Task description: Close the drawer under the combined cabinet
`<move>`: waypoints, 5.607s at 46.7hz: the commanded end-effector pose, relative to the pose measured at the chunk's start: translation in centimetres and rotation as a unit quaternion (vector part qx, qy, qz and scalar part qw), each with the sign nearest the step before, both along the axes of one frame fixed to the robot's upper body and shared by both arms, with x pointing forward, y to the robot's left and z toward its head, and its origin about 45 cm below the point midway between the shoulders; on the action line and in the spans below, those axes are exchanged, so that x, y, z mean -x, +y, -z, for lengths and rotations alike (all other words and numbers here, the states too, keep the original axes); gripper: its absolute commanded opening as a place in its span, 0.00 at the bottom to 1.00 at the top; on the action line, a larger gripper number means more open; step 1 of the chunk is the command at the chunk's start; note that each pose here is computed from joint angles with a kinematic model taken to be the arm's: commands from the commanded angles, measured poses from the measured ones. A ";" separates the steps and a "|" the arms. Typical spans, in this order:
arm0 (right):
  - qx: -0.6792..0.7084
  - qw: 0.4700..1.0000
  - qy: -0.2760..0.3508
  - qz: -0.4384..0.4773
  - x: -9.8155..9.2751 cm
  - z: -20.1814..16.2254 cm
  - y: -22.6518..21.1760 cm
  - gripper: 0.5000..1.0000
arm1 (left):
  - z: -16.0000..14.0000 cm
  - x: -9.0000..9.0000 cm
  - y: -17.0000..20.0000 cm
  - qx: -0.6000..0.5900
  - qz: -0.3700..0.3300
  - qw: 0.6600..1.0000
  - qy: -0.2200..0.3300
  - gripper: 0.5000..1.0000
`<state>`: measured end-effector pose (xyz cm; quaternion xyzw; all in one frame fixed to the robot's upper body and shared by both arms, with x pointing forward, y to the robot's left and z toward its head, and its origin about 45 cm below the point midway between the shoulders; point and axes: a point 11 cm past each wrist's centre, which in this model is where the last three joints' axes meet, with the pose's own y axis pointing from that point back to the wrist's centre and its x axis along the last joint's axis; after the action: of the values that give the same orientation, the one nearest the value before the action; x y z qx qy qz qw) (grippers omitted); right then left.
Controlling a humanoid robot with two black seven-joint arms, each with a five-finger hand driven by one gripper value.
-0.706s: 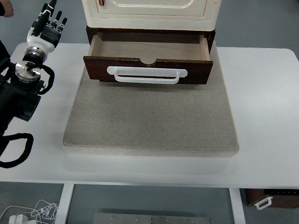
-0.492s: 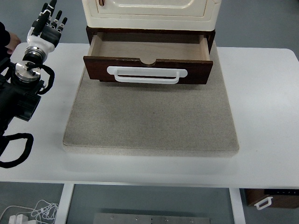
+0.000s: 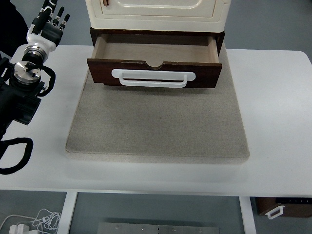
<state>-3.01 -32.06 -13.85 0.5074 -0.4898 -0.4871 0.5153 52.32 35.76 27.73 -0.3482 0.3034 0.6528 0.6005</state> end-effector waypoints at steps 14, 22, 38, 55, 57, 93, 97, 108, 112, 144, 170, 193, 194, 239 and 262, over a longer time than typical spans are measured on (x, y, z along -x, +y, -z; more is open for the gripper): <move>0.000 1.000 0.000 0.000 0.0 0.0 0.0 0.90 | -6.4 -0.5 3.1 -0.025 -0.013 0.998 -0.060 1.00; 0.000 1.000 0.000 0.000 0.0 0.0 0.0 0.90 | -9.7 -0.2 4.3 -0.043 -0.013 0.995 -0.091 1.00; 0.000 1.000 0.000 0.000 0.0 0.0 0.0 0.90 | -19.5 0.8 5.6 -0.080 0.001 0.979 -0.186 1.00; 0.000 1.000 0.000 0.000 0.0 0.0 0.0 0.90 | -27.6 3.3 0.7 -0.187 0.054 0.944 -0.265 1.00; 0.000 1.000 0.000 0.000 0.0 0.0 0.0 0.90 | -28.5 3.7 0.0 -0.191 0.061 0.940 -0.277 1.00; 0.001 1.000 0.000 0.000 0.0 0.0 0.0 0.90 | -31.4 11.9 -16.7 -0.405 0.298 0.795 -0.340 1.00; 0.001 1.000 0.000 0.000 0.0 0.0 0.0 0.90 | -29.7 12.7 -18.4 -0.426 0.328 0.775 -0.332 1.00; 0.000 1.000 0.000 0.000 0.0 0.0 0.0 0.90 | -22.4 15.1 -21.9 -0.508 0.417 0.697 -0.286 1.00; 0.000 1.000 0.000 0.000 0.0 0.0 0.0 0.90 | -20.2 16.2 -22.8 -0.521 0.445 0.674 -0.277 1.00; 0.000 1.000 0.000 0.000 0.0 0.0 0.0 0.90 | -6.1 20.2 -26.1 -0.663 0.598 0.434 -0.119 1.00; 0.000 1.000 0.000 0.000 0.0 0.0 0.0 0.90 | -3.8 16.6 -25.7 -0.712 0.597 0.370 -0.015 1.00; 0.000 1.000 0.000 0.000 0.0 0.0 0.0 0.90 | -4.5 13.8 -25.4 -0.729 0.579 0.365 0.002 1.00; 0.000 1.000 0.000 0.000 0.0 0.0 0.0 0.90 | -4.5 13.7 -25.4 -0.731 0.577 0.364 0.002 1.00; 0.000 1.000 0.000 0.000 0.0 0.0 0.0 0.90 | -5.2 8.6 -24.4 -0.762 0.515 0.391 0.031 1.00; 0.000 1.000 0.000 0.000 0.0 0.0 0.0 0.90 | -5.6 6.2 -22.6 -0.765 0.485 0.420 0.056 1.00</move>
<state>-3.02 -32.06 -13.85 0.5074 -0.4896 -0.4871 0.5153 45.91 12.95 33.23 0.4974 -0.1707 0.2296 0.8190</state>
